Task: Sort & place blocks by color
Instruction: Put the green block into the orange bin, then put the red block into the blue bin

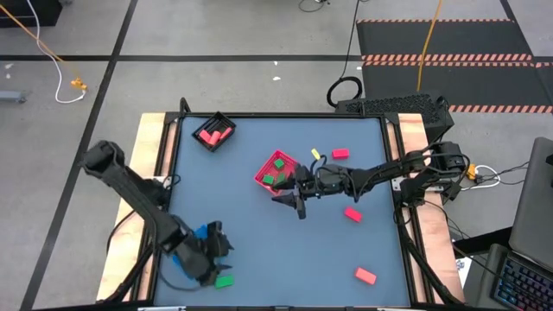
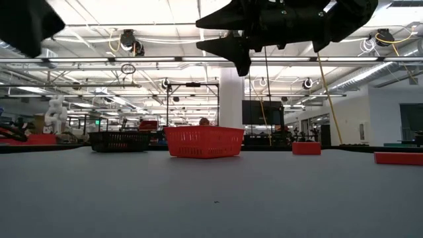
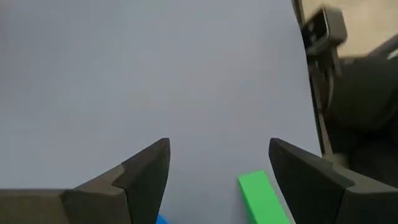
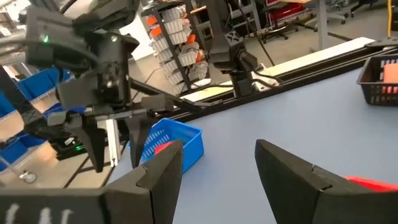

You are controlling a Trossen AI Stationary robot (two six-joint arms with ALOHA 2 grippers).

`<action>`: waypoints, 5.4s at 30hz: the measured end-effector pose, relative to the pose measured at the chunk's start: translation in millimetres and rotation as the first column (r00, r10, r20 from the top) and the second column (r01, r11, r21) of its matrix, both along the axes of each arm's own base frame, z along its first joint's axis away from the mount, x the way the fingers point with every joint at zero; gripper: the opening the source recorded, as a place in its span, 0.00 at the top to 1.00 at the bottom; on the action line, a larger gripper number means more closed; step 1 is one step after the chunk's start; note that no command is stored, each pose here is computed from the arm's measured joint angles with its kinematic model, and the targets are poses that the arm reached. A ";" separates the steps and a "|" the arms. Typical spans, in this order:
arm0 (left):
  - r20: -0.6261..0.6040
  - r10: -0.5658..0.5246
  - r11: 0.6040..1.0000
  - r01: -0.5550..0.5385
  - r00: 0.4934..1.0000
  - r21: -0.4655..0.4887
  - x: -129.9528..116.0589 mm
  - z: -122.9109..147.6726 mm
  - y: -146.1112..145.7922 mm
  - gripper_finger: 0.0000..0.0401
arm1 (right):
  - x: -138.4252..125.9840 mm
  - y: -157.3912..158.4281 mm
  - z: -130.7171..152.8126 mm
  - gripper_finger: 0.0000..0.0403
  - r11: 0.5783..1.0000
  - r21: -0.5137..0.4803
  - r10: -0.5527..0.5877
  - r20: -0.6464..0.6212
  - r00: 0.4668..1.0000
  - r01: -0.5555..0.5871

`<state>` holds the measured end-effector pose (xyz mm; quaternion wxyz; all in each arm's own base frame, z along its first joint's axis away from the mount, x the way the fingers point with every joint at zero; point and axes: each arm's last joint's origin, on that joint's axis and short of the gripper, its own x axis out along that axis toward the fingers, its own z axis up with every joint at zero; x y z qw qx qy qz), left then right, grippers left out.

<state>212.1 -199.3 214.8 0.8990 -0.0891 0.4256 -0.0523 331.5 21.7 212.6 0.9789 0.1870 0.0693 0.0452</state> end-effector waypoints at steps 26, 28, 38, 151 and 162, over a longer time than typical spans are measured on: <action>-0.560 0.214 0.973 -0.224 0.800 0.051 28.0 -38.5 -81.6 0.31 | -6.2 40.9 -6.0 0.51 0.992 0.041 0.121 -0.068 0.990 -0.118; -0.557 0.213 0.974 -0.215 0.803 0.063 27.7 -41.1 -82.2 0.31 | -6.9 44.7 -6.0 0.51 0.991 0.050 0.131 -0.069 0.989 -0.128; -0.575 0.239 0.970 -0.211 0.783 0.117 30.0 -62.8 -85.3 0.31 | -10.3 59.0 -6.7 0.51 0.984 0.050 0.172 -0.077 0.982 -0.169; 0.415 0.087 0.980 -0.153 0.906 0.128 53.5 55.3 234.2 0.16 | -102.7 -42.5 -34.3 0.51 0.961 -0.233 -0.226 -0.345 0.911 0.150; 0.448 0.111 0.976 -0.182 0.887 0.118 38.5 16.5 215.7 0.16 | -124.9 -12.4 -21.8 0.51 0.984 -0.108 -0.163 -0.856 0.491 0.140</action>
